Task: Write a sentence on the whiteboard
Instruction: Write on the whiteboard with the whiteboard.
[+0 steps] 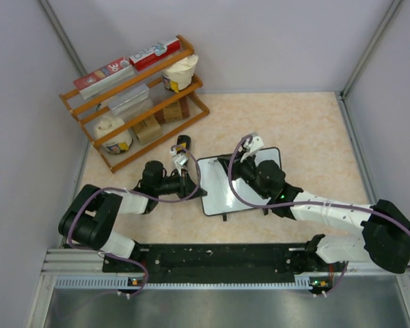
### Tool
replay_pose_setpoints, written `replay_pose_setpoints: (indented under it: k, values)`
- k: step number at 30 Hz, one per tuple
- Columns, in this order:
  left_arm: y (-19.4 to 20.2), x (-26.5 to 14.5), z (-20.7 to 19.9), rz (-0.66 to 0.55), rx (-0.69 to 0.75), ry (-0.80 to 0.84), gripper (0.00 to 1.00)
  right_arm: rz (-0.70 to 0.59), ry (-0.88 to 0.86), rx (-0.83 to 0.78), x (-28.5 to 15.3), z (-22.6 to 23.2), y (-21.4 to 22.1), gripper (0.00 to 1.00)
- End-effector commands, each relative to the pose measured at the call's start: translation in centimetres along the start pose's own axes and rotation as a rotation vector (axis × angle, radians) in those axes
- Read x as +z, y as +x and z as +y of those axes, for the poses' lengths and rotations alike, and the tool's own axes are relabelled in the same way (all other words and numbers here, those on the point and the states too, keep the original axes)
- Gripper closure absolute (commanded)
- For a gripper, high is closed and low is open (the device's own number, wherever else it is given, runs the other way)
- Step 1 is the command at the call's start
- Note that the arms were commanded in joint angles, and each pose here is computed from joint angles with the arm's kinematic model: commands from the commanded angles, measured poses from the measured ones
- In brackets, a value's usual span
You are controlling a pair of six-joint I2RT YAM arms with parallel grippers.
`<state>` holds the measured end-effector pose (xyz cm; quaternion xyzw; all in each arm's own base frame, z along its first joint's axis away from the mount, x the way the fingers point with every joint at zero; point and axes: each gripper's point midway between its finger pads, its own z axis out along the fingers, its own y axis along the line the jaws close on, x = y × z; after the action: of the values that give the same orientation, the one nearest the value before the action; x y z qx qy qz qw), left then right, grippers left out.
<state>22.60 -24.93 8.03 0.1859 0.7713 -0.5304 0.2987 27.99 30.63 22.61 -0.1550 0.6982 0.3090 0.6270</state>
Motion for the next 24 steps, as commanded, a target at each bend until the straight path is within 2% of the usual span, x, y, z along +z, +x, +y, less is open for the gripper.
replay_pose_setpoints:
  k: [1,24]
  values:
    - [1.3,0.2,0.7,0.037,0.017,-0.02,1.0,-0.006,0.003,-0.012,-0.7,-0.1,0.3,1.0]
    - [1.6,0.6,1.0,0.051,0.015,-0.025,1.0,0.068,-0.062,0.0,-2.7,0.6,2.9,1.0]
